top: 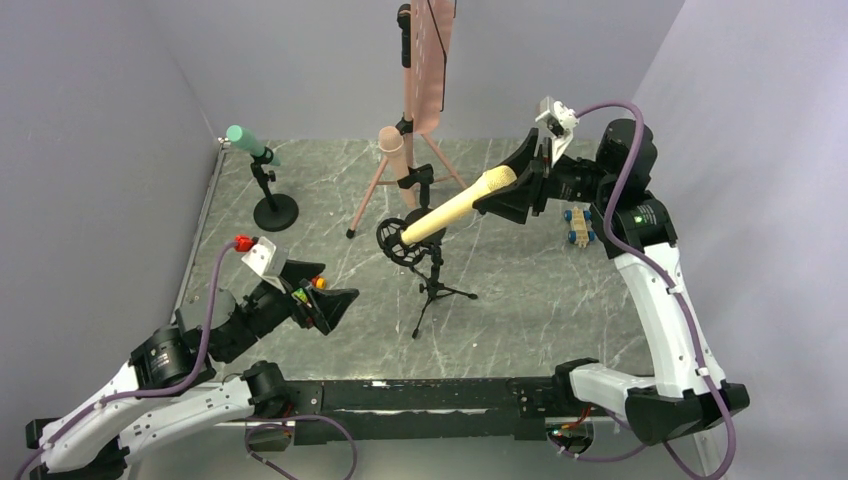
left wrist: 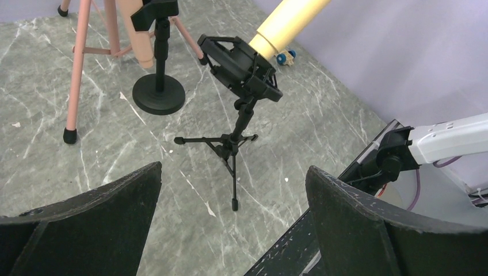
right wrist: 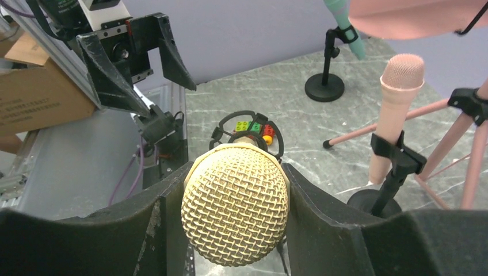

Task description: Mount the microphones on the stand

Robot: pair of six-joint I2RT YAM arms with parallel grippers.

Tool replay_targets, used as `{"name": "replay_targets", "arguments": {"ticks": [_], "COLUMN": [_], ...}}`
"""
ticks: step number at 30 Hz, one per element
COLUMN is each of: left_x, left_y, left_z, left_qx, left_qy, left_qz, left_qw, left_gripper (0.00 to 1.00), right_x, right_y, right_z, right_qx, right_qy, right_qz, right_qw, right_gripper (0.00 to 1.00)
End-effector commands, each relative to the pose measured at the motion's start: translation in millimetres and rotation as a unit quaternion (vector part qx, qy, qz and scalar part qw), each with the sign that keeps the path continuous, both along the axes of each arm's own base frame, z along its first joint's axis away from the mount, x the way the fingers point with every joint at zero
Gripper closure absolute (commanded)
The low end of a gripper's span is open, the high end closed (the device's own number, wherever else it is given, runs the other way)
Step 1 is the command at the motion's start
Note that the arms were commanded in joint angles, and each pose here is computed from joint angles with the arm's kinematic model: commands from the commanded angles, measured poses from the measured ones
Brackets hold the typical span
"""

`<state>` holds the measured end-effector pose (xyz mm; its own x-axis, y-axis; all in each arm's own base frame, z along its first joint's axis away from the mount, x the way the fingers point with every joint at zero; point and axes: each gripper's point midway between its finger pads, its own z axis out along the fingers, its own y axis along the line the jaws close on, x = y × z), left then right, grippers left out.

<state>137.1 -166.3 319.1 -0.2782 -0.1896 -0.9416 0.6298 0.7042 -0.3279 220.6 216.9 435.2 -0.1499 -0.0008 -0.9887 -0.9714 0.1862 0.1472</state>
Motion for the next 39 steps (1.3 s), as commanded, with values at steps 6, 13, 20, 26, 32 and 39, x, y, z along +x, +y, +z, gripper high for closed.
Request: {"name": "replay_targets", "arguments": {"ticks": [6,13,20,26,32,39], "left_x": [2,2,1,0,1,2], "left_y": [-2,-5,-3,-2,-3,-4], "left_z": [3,2,-2,-6,-7,-10], "left_qx": [-0.006,-0.003,-0.005,-0.006,-0.006,-0.005], "left_qy": [-0.005,-0.006,-0.005,-0.004,-0.004,-0.001], "left_qz": [0.003,-0.003,-0.003,-0.002,-0.002,0.0], "left_qw": [1.0,1.0,1.0,1.0,1.0,1.0], "left_gripper": [0.01,0.01,0.01,0.01,0.01,0.01], "right_x": [8,15,22,22,20,17], "right_y": [4,16,29,42,56,75], "right_z": [-2,-9,-17,-29,-45,-64], "right_qx": [0.008,0.008,-0.005,-0.019,-0.035,-0.049], "right_qy": [0.012,0.042,0.053,0.058,0.065,0.071], "right_qz": [0.013,0.039,0.045,0.056,0.068,0.083], "right_qw": [1.0,0.998,0.998,0.997,0.995,0.993], "right_gripper": [0.81,0.81,0.81,0.8,0.78,0.75]}}
